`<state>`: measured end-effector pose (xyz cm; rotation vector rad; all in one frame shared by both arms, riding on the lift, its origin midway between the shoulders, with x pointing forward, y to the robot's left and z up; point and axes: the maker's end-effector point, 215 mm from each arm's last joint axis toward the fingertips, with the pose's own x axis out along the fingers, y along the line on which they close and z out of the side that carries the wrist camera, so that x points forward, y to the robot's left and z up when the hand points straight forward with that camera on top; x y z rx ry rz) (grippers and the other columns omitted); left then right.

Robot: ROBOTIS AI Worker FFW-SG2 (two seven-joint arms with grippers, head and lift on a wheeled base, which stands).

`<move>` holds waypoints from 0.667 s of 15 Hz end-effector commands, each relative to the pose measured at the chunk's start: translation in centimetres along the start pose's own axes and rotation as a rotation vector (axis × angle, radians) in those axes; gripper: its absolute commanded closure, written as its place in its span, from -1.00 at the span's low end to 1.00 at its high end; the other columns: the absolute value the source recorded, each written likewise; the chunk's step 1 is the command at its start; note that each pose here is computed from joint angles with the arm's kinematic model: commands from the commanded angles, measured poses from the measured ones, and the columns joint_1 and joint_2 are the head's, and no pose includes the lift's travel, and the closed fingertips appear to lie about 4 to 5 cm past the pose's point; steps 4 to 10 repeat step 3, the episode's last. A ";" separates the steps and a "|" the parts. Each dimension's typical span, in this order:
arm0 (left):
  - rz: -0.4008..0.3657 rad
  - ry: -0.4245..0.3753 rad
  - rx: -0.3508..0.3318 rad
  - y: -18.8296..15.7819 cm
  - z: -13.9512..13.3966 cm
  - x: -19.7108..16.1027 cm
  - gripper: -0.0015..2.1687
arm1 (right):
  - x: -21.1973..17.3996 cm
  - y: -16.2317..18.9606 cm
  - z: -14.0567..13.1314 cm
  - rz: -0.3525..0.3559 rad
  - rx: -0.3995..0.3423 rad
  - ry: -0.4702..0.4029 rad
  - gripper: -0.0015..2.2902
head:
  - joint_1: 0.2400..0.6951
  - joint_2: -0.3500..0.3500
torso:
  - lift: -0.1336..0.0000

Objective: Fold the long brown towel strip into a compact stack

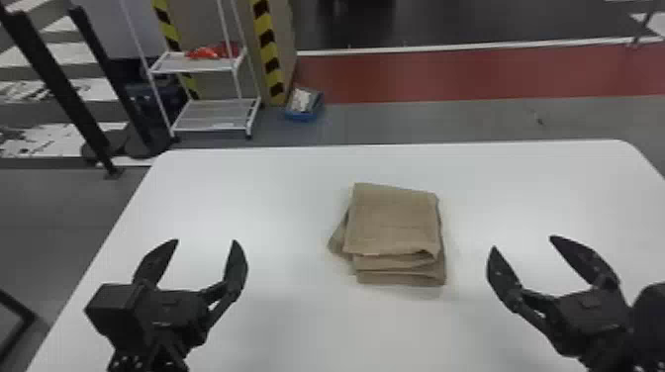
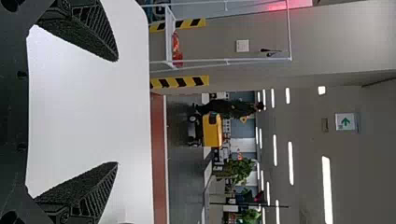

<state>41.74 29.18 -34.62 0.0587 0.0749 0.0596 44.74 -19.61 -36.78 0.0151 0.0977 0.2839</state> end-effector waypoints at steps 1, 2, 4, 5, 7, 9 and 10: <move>0.001 0.003 0.003 -0.1 0.0 0.0 -0.92 | 0.1 0.3 -0.1 0.002 0.006 0.001 -0.92 | 1.00 0.35 | -0.84; 0.001 0.013 0.001 -0.2 -0.3 0.0 -0.92 | 0.1 0.4 -0.1 0.004 0.006 0.001 -0.92 | 1.00 0.36 | -0.84; 0.001 0.019 0.003 -0.2 -0.5 0.0 -0.92 | 0.2 0.4 -0.1 0.005 0.007 0.000 -0.92 | 1.00 0.36 | -0.84; 0.001 0.019 0.003 -0.2 -0.5 0.0 -0.92 | 0.2 0.4 -0.1 0.005 0.007 0.000 -0.92 | 1.00 0.36 | -0.84; 0.001 0.019 0.003 -0.2 -0.5 0.0 -0.92 | 0.2 0.4 -0.1 0.005 0.007 0.000 -0.92 | 1.00 0.36 | -0.84; 0.001 0.019 0.003 -0.2 -0.5 0.0 -0.92 | 0.2 0.4 -0.1 0.005 0.007 0.000 -0.92 | 1.00 0.36 | -0.84; 0.001 0.019 0.003 -0.2 -0.5 0.0 -0.92 | 0.2 0.4 -0.1 0.005 0.007 0.000 -0.92 | 1.00 0.36 | -0.84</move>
